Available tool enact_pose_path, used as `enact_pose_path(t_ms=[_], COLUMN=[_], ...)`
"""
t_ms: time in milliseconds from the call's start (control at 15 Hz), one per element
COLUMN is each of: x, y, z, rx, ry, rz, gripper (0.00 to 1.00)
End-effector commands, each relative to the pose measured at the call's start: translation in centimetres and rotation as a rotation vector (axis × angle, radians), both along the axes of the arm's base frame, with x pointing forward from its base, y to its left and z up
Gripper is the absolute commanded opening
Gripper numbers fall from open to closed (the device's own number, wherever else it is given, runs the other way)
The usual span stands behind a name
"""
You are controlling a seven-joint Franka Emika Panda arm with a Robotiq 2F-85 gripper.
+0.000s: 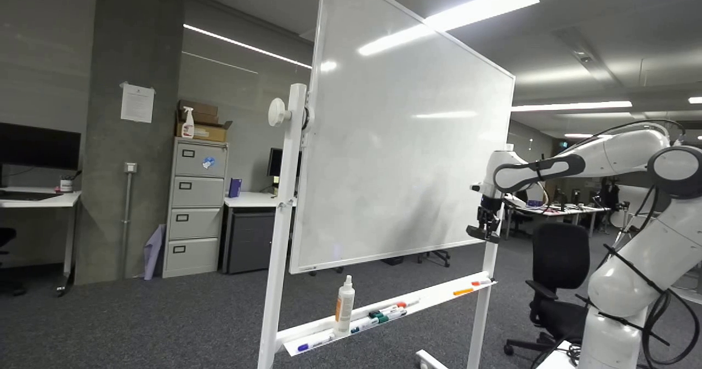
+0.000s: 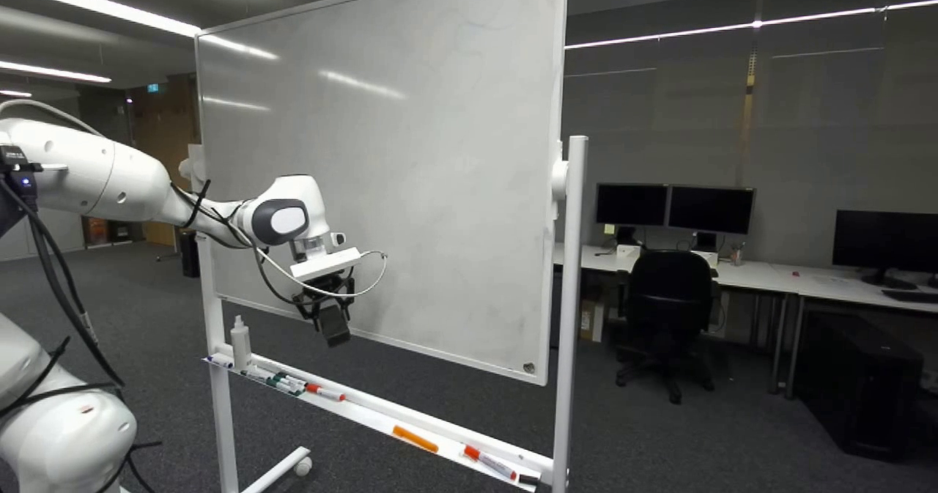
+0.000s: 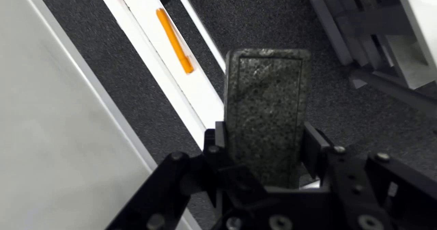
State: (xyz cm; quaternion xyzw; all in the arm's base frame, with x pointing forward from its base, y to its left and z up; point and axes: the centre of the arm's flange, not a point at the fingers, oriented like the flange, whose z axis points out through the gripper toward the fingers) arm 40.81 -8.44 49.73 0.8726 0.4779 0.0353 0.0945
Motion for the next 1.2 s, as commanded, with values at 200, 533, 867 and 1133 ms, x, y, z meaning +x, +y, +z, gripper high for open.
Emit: enact_pose_path(t_ms=[200,533,867,1133], x=[-1.7,-1.0,2.5,1.3], y=[3.1,0.8,0.7,1.6], z=[-7.2,-12.1,-15.2,-15.7], rx=[-0.008,-0.033,-0.078,-0.046], ry=[0.192,0.148,0.089,0.125], rz=[0.277,0.345,0.381,0.358], gripper=[0.31,0.31,0.31,0.56])
